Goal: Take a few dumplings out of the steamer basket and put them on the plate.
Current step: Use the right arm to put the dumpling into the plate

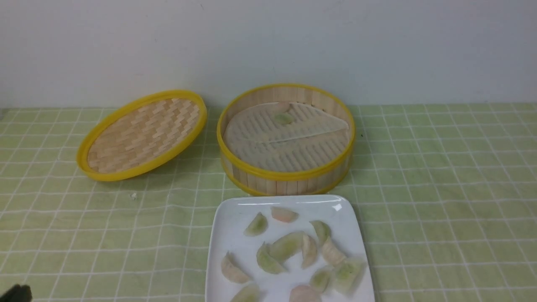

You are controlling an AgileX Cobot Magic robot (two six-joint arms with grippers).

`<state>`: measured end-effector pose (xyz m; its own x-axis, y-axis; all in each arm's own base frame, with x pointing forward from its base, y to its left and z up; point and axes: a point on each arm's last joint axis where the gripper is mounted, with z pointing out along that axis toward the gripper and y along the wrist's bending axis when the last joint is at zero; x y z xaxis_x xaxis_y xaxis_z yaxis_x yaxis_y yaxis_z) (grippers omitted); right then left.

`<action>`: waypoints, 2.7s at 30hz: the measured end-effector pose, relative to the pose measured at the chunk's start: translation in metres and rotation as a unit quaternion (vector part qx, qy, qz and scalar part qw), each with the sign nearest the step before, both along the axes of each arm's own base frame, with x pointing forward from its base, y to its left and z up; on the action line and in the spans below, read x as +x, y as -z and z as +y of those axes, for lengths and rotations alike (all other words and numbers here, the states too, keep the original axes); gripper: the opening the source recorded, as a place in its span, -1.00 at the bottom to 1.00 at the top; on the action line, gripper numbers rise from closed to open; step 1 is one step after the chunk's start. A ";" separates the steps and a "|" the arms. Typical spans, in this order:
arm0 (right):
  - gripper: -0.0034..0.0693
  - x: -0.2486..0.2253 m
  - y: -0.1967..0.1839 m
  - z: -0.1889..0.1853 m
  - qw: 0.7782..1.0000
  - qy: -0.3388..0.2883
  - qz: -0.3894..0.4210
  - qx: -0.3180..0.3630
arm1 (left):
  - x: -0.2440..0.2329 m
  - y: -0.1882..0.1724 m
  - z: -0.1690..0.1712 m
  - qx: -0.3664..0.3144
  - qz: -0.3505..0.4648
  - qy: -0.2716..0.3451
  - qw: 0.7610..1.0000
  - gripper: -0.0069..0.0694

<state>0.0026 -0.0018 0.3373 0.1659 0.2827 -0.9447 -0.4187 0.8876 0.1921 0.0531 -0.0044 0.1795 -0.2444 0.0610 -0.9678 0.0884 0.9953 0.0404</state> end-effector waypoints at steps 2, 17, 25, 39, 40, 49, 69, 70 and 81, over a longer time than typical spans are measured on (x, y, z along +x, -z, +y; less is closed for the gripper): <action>-0.95 0.000 0.000 0.000 1.000 0.000 0.001 0.000 | 0.000 0.006 0.000 -0.003 0.015 0.001 1.000 -0.84; -0.95 0.000 0.000 0.000 1.000 0.000 0.001 0.000 | -0.001 0.009 -0.001 -0.004 0.029 0.003 1.000 -0.84; -0.95 0.000 0.000 0.000 1.000 0.000 0.001 0.000 | -0.001 0.009 -0.001 -0.004 0.029 0.003 1.000 -0.84; -0.95 0.003 0.004 -0.001 0.999 0.018 -0.002 -0.030 | -0.001 0.009 -0.001 -0.004 0.029 0.003 1.000 -0.84; -0.95 0.006 0.009 0.000 0.999 0.028 0.003 -0.043 | -0.001 0.009 -0.001 -0.004 0.029 0.003 1.000 -0.84; -0.95 0.041 0.097 -0.001 0.965 0.189 0.139 -0.119 | -0.001 0.009 -0.001 -0.005 0.030 0.003 1.000 -0.84; -0.95 0.052 0.156 -0.004 0.944 0.215 0.210 -0.134 | -0.001 0.010 -0.001 -0.004 0.031 0.003 1.000 -0.84; -0.95 0.052 0.156 -0.004 0.944 0.215 0.210 -0.134 | -0.001 0.010 -0.001 -0.004 0.031 0.003 1.000 -0.84; -0.95 0.052 0.156 -0.004 0.944 0.215 0.210 -0.134 | -0.001 0.010 -0.001 -0.004 0.031 0.003 1.000 -0.84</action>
